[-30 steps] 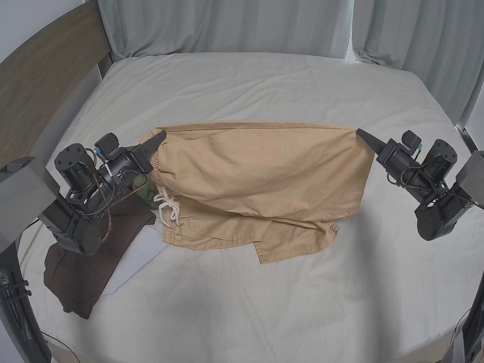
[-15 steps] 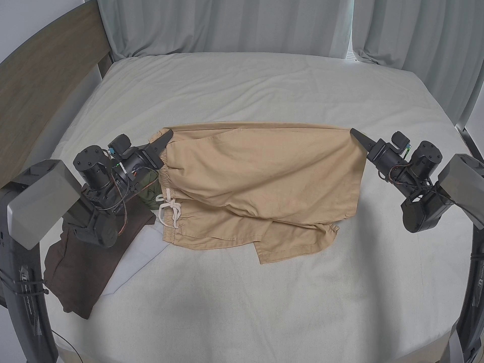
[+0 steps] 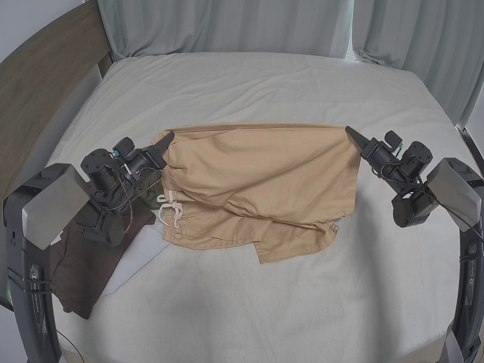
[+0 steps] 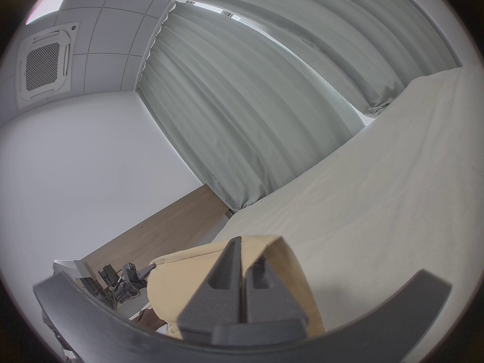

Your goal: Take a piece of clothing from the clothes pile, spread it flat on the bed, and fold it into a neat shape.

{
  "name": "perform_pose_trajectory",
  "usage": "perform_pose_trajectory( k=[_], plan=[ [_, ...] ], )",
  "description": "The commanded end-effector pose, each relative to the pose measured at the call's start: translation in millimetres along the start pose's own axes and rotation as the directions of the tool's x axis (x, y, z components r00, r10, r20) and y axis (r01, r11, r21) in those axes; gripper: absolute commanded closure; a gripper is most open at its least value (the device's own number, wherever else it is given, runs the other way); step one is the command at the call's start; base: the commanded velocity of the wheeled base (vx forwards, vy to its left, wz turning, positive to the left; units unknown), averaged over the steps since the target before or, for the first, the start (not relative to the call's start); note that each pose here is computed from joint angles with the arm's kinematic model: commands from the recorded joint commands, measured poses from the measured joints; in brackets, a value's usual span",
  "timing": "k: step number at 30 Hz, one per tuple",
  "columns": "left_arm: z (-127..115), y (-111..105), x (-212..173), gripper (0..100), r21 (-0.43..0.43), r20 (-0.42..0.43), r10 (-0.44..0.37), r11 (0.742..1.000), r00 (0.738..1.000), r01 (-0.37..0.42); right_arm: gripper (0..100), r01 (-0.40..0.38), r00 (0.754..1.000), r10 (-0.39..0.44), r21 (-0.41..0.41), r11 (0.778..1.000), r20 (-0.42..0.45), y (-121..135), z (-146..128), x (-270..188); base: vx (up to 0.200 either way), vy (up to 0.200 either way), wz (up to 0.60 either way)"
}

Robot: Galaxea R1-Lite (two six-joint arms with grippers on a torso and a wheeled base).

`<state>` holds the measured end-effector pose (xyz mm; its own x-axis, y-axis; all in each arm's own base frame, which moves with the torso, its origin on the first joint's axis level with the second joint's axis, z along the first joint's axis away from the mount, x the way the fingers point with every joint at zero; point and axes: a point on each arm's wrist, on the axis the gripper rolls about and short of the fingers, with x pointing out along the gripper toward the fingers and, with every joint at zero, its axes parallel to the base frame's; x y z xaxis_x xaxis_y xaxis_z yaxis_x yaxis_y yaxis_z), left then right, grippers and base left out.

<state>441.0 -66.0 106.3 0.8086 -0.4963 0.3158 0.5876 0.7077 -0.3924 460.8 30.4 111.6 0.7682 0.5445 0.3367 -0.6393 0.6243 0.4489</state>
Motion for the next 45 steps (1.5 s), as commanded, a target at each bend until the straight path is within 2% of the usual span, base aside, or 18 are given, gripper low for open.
perform_pose_trajectory(
  k=[1, 10, 15, 16, 17, 18, 25, 31, 35, 39, 42, 43, 45],
  plan=[
    [-3.1, 3.1, 0.3, 100, -0.002, -0.003, 0.004, 1.000, 1.000, -0.004, 100, -0.001, 1.000, 0.001, 0.003, 1.000, -0.004, -5.2, -7.0, 2.3, 0.000, 0.000, 0.00],
    [-3.9, 10.1, -0.8, 100, -0.001, -0.001, 0.016, 1.000, 1.000, -0.016, 100, -0.005, 1.000, 0.005, 0.000, 1.000, -0.001, -7.6, -7.0, 6.8, 0.000, 0.000, 0.00],
    [-1.5, 9.4, 0.8, 100, -0.030, 0.008, 0.010, 0.999, 1.000, -0.010, 100, -0.012, 1.000, 0.012, -0.007, 1.000, 0.009, -6.9, -3.8, 9.2, 0.000, 0.000, 0.00],
    [-1.5, 10.3, 0.7, 0, -0.030, 0.008, 0.012, 0.999, 1.000, -0.011, 100, -0.011, 1.000, 0.011, -0.007, 1.000, 0.010, -6.9, -3.8, 9.2, 0.000, 0.000, 0.00],
    [-1.6, 9.7, 1.2, 0, -0.030, 0.009, 0.010, 1.000, 1.000, -0.009, 100, -0.011, 1.000, 0.011, -0.006, 1.000, 0.010, -6.4, -4.0, 9.8, 0.000, 0.000, 0.00],
    [-1.6, 9.6, 1.2, 0, -0.031, 0.008, 0.008, 0.999, 1.000, -0.008, 0, -0.008, 1.000, 0.008, -0.009, 1.000, 0.014, -7.2, -3.0, 10.4, 0.000, 0.000, 0.00],
    [-4.6, 8.6, -3.0, 0, -0.077, -0.009, 0.021, 0.997, 1.000, -0.022, 0, 0.011, 1.000, -0.011, -0.012, 1.000, 0.016, -19.7, -6.1, 9.8, 0.000, 0.000, 0.00],
    [-2.3, 3.1, -17.5, 0, -0.093, -0.041, 0.050, 0.994, 0.998, -0.054, 0, 0.036, 0.999, -0.036, -0.017, 0.999, -0.010, -10.6, -4.2, -2.2, 0.000, 0.000, 0.00],
    [4.5, -9.9, -31.9, 0, -0.099, -0.073, 0.058, 0.993, 0.996, -0.065, 0, 0.063, 0.997, -0.064, -0.026, 0.998, -0.039, -3.7, -6.3, -15.6, 0.000, 0.000, 0.00],
    [14.7, -29.4, -55.0, 0, -0.114, -0.122, 0.053, 0.991, 0.991, -0.067, 0, 0.085, 0.992, -0.088, -0.041, 0.996, -0.090, 21.5, -7.3, -37.6, 0.000, 0.000, 0.00],
    [16.3, -32.9, -60.3, 0, -0.119, -0.137, 0.046, 0.991, 0.989, -0.062, 0, 0.090, 0.990, -0.094, -0.043, 0.995, -0.105, 28.2, -6.9, -43.2, 0.000, 0.000, 0.00],
    [18.8, -41.6, -73.6, 0, -0.127, -0.175, 0.031, 0.990, 0.984, -0.054, 0, 0.095, 0.986, -0.099, -0.036, 0.995, -0.138, 44.8, -7.8, -53.6, 0.000, 0.000, 0.00],
    [21.9, -47.0, -84.6, 0, -0.120, -0.195, 0.033, 0.991, 0.980, -0.058, 0, 0.103, 0.980, -0.109, -0.044, 0.994, -0.166, 56.1, -9.3, -64.3, 0.000, 0.000, 0.00]
  ],
)
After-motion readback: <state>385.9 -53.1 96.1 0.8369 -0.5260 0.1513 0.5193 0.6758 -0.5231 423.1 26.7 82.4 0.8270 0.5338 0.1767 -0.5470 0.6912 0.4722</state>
